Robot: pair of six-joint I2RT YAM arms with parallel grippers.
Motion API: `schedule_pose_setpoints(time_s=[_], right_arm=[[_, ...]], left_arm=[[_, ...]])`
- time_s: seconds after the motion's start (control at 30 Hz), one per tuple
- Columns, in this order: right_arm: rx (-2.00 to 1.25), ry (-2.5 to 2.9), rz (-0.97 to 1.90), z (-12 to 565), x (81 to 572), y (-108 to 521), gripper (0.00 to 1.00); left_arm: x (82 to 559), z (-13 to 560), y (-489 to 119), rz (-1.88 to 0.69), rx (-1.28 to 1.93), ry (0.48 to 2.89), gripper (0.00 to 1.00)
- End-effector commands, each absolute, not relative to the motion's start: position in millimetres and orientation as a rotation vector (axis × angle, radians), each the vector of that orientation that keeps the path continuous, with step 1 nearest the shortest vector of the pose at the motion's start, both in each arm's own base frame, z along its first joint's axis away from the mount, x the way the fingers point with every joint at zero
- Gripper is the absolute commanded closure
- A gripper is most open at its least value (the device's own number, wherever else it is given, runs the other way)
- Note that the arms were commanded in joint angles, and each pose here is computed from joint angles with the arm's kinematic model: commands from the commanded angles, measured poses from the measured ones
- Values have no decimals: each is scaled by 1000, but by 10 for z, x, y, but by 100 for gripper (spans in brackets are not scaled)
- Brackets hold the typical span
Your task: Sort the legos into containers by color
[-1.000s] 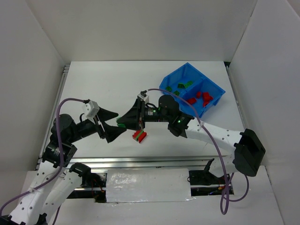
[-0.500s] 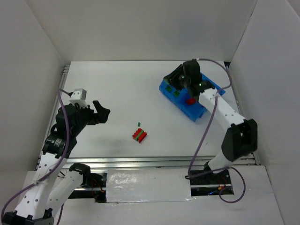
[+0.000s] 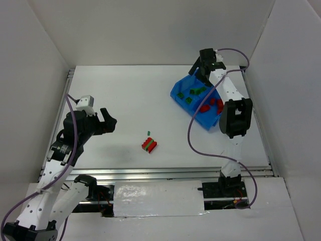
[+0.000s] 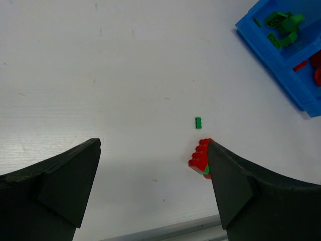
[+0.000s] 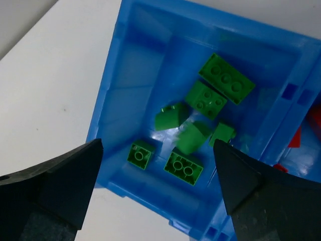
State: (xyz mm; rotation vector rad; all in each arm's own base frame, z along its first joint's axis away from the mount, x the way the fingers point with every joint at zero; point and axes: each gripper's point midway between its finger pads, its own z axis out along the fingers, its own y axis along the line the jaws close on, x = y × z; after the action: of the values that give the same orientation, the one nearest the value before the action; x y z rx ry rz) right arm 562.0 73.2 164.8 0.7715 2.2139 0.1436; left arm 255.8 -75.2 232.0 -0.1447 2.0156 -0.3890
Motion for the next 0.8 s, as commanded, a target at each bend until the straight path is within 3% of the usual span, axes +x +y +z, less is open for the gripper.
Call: schedule_pose_setpoints(time_s=[0.0, 0.13, 0.27, 0.3, 0.5, 0.77], right_arm=[[633, 2179, 194, 2095, 5628, 841, 0], [488, 2179, 213, 2361, 5332, 1167, 0], [310, 2190, 223, 2537, 4492, 2012, 0], [325, 2253, 224, 2237, 4261, 2148, 0], [429, 2290, 238, 1717, 3094, 2909, 0], [456, 2453, 145, 995, 2652, 3330, 0]], left_arm=[[2610, 2532, -733, -383, -137, 1960, 0], [2618, 2529, -642, -339, -185, 1964, 0], [2617, 2503, -479, -272, -296, 1963, 1], [2608, 2492, -452, -258, -314, 1970, 0], [2619, 2488, -503, -288, -292, 1975, 0], [2583, 2535, -603, -348, -231, 1957, 1]])
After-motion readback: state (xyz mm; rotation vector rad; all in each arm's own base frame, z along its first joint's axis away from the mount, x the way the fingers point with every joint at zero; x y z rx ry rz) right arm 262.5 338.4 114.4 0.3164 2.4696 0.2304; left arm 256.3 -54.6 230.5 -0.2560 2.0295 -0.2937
